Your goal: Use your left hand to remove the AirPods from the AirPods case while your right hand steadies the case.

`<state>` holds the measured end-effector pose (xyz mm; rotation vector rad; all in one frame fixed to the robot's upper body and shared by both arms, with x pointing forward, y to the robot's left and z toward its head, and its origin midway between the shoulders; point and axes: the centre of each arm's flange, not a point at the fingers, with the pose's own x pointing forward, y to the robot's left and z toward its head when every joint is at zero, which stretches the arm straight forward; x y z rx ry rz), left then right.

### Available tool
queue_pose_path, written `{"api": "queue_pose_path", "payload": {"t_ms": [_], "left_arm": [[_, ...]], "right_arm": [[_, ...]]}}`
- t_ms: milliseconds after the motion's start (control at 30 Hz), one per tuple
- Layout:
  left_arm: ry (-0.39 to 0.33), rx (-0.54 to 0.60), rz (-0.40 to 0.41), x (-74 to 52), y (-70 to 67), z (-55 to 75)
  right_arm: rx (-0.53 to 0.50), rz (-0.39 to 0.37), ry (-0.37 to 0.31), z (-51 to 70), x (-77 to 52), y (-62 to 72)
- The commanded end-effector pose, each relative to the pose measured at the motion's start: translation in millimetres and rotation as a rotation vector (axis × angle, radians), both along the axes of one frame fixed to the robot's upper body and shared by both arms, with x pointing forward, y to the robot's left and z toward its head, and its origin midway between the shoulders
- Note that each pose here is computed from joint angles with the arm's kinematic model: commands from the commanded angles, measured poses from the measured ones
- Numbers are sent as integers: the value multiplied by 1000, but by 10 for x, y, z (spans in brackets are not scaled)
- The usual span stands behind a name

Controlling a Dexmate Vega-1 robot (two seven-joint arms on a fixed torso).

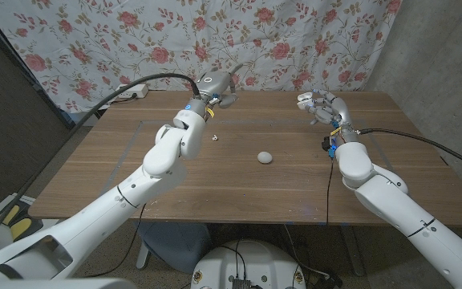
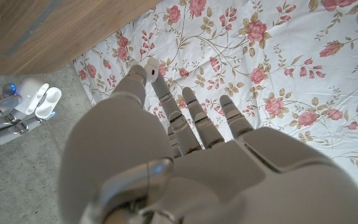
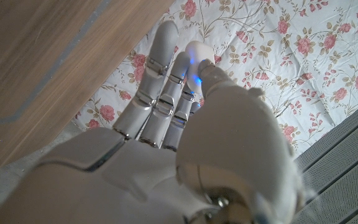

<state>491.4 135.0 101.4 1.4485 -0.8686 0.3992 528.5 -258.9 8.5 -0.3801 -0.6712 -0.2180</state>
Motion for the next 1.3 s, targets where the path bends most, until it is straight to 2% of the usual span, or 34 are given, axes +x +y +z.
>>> {"api": "queue_pose_path", "payload": {"t_ms": [33, 100, 467, 767, 1300], "left_arm": [[57, -58, 46, 65, 145, -162], [74, -71, 48, 76, 182, -178], [58, -73, 105, 89, 330, -181], [118, -114, 118, 233, 426, -269], [134, -143, 162, 389, 589, -327]], "right_arm": [[-2, -1, -1, 28, 8, 13], [-3, -1, -2, 34, 7, 19], [-14, 2, 4, 40, 21, 52], [-21, -2, 11, 42, 35, 62], [-23, -18, 18, 28, 32, 70]]}}
